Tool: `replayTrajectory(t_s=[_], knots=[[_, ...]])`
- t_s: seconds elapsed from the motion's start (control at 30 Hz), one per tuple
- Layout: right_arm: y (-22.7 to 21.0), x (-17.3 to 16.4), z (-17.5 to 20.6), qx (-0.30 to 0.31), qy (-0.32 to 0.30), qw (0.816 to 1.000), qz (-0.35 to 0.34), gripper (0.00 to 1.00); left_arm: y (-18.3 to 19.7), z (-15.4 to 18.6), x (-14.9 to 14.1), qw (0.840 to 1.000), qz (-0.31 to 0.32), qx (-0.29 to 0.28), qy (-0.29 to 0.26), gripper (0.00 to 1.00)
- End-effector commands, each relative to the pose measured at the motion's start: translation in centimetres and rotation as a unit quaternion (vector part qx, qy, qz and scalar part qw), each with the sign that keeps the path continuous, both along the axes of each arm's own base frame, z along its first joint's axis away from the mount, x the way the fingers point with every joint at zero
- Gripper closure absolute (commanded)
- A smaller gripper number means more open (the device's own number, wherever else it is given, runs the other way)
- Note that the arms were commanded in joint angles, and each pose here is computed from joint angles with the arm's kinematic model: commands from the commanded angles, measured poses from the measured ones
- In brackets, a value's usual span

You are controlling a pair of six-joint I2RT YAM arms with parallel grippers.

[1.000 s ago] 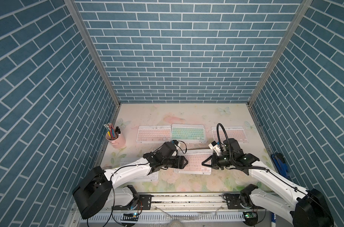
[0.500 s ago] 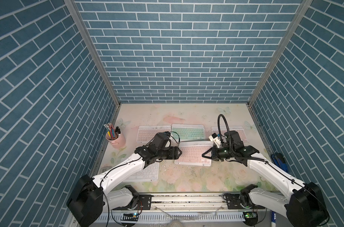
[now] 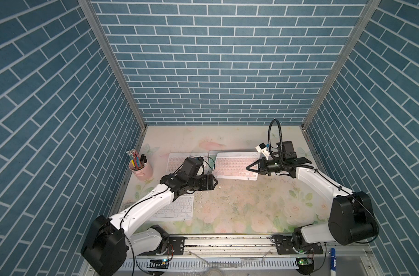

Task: Stack the numeric keypads
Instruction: Pick up the numeric keypad from the center of the board, then place the numeric keypad at the numeric keypad.

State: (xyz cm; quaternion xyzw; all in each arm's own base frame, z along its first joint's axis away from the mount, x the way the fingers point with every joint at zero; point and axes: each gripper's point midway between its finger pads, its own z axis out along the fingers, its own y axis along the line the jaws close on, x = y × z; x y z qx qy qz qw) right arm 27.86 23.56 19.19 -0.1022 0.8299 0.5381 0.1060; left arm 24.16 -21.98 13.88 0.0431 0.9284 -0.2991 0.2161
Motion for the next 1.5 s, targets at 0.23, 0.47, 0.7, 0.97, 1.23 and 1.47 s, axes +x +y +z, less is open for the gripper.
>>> replayTrajectory(t_s=[0.23,0.47,0.7,0.97,1.23,1.47], knots=[[0.2,3.5,1.2,0.038,-0.057,0.997,0.047,1.0,0.3,0.2,0.7,1.0,0.0,-0.001,0.001,0.22],[0.6,5.5,-0.7,0.042,-0.031,0.997,0.061,1.0,0.3,0.2,0.8,1.0,0.003,-0.001,0.002,0.22],[1.0,6.8,-1.9,0.042,-0.018,0.997,0.066,1.0,0.7,0.4,0.6,1.0,0.008,0.0,0.001,0.22],[1.4,7.7,-2.9,0.046,-0.004,0.997,0.069,1.0,0.9,0.3,0.6,1.0,0.01,0.002,0.003,0.22],[2.1,8.7,-4.0,0.046,0.009,0.996,0.078,1.0,1.0,-0.4,0.5,1.0,0.011,0.005,0.01,0.22],[2.5,9.4,-4.9,0.039,0.018,0.995,0.085,1.0,1.1,-0.6,0.5,1.0,0.012,0.005,0.011,0.22]])
